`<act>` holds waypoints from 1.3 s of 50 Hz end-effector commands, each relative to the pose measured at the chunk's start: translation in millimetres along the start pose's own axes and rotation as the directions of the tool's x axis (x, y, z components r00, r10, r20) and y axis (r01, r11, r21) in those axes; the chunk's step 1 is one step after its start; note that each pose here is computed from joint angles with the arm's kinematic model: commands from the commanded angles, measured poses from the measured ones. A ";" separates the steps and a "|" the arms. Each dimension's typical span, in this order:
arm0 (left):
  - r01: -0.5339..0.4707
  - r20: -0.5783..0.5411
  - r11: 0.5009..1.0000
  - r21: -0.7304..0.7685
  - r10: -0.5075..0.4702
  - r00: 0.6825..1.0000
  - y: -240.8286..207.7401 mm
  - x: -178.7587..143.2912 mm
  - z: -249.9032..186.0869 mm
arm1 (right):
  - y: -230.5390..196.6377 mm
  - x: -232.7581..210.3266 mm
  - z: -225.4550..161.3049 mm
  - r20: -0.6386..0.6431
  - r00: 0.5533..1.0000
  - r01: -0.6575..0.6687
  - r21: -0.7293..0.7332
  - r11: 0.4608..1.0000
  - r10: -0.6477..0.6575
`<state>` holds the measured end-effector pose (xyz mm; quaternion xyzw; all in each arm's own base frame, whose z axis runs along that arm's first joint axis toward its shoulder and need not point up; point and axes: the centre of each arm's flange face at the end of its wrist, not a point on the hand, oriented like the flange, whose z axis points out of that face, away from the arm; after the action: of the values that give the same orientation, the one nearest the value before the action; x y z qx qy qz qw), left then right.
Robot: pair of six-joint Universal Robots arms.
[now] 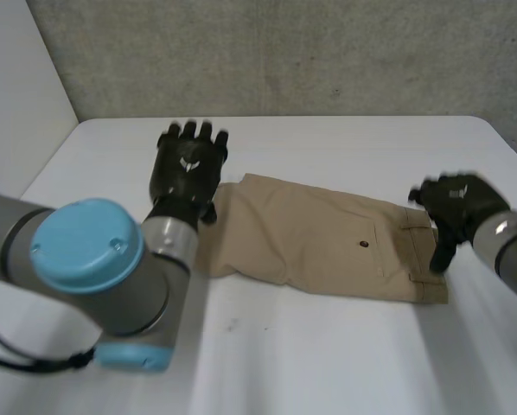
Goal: Fold the shorts.
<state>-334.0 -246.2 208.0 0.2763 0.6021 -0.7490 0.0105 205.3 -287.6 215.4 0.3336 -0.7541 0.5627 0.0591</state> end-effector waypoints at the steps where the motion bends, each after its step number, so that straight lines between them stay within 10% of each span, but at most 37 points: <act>1: 0.217 -0.040 0.958 -0.188 -0.228 0.973 25.0 -0.1 -41.2 | 52.9 -18.5 -3.0 0.079 0.994 -0.067 -0.082 0.994 0.073; 27: 0.218 -0.022 0.949 -0.229 -0.229 0.973 39.9 -2.6 -42.2 | 84.0 -12.1 19.9 0.018 0.997 0.070 -0.079 0.994 -0.068; 38: 0.218 -0.002 0.949 -0.229 -0.224 0.975 38.9 -5.8 -42.8 | 79.8 41.7 21.4 -0.205 0.829 0.461 -0.273 0.844 -0.520; 47: 0.217 0.014 0.948 -0.232 -0.220 0.975 38.9 -7.3 -43.6 | -5.6 -35.3 15.2 -0.265 0.736 0.664 0.108 0.740 -0.623; 55: 0.216 0.014 0.949 -0.232 -0.219 0.976 38.7 -7.0 -43.8 | -13.1 -149.1 -21.6 -0.017 0.699 0.622 0.509 0.595 -0.715; 59: 0.215 0.013 0.948 -0.235 -0.218 0.976 38.9 -6.9 -44.1 | 1.6 -165.9 -24.6 0.087 0.713 0.561 0.525 0.640 -0.696; 65: 0.229 0.009 0.956 -0.185 -0.231 0.973 25.7 -7.1 -36.5 | -14.2 -149.6 -20.0 0.227 0.906 0.222 0.465 0.857 -0.357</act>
<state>-298.1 -219.3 172.6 0.2103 0.7105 -0.6700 -0.0454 328.0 -191.9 149.8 0.6332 -0.4574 0.6237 0.0309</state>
